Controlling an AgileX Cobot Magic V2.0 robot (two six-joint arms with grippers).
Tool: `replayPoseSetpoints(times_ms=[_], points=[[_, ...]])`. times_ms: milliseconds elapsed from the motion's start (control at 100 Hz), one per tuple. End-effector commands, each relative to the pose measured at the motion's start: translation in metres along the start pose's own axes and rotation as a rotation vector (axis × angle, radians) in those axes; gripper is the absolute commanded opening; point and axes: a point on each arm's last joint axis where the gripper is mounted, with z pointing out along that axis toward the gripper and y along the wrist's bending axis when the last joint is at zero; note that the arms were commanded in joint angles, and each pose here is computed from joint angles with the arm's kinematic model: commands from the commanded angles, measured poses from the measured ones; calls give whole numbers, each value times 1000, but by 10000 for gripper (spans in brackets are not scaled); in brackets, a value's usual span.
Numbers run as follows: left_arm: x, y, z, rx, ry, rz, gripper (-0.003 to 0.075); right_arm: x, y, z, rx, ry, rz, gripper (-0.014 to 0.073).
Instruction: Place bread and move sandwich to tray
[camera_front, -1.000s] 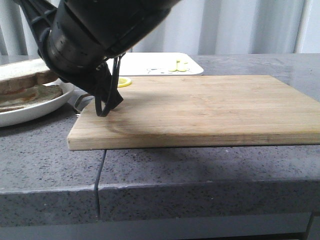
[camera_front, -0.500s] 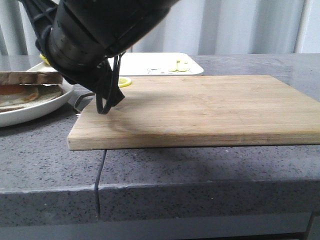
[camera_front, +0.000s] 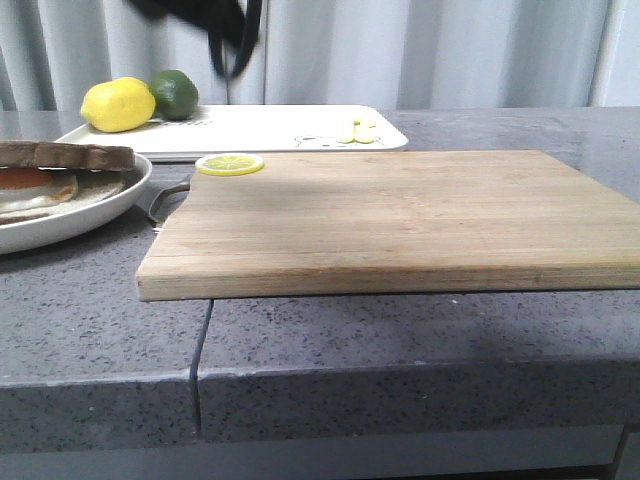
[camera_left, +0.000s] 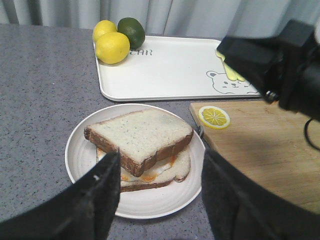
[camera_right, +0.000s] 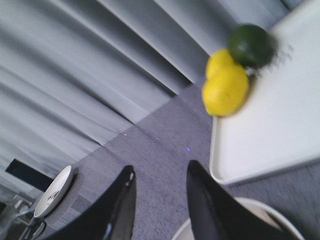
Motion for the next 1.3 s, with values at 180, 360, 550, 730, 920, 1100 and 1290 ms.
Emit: replayPoseSetpoints(times_ms=[180,360,550,730,920,1100,1290], points=[[-17,-2,-3,6,-111,-17,348,-102,57,-53,-148,-293,-580,279],[-21,-2,-3,3,-149,-17,348,-145,48,-92,-91,-342,-833,279],[-21,-2,-3,1,-159,-15,348,-171,7,-140,12,-360,-932,279],[-24,-1,-4,-1,-188,-14,348,-174,-46,-193,131,-360,-961,279],[-25,0,-4,-21,-195,13,348,-161,-89,-245,206,-366,-919,279],[-24,2,-3,-34,-192,5,348,-146,-122,-281,270,-401,-844,279],[-17,16,8,-173,-84,-136,348,-146,-129,-294,284,-432,-775,279]])
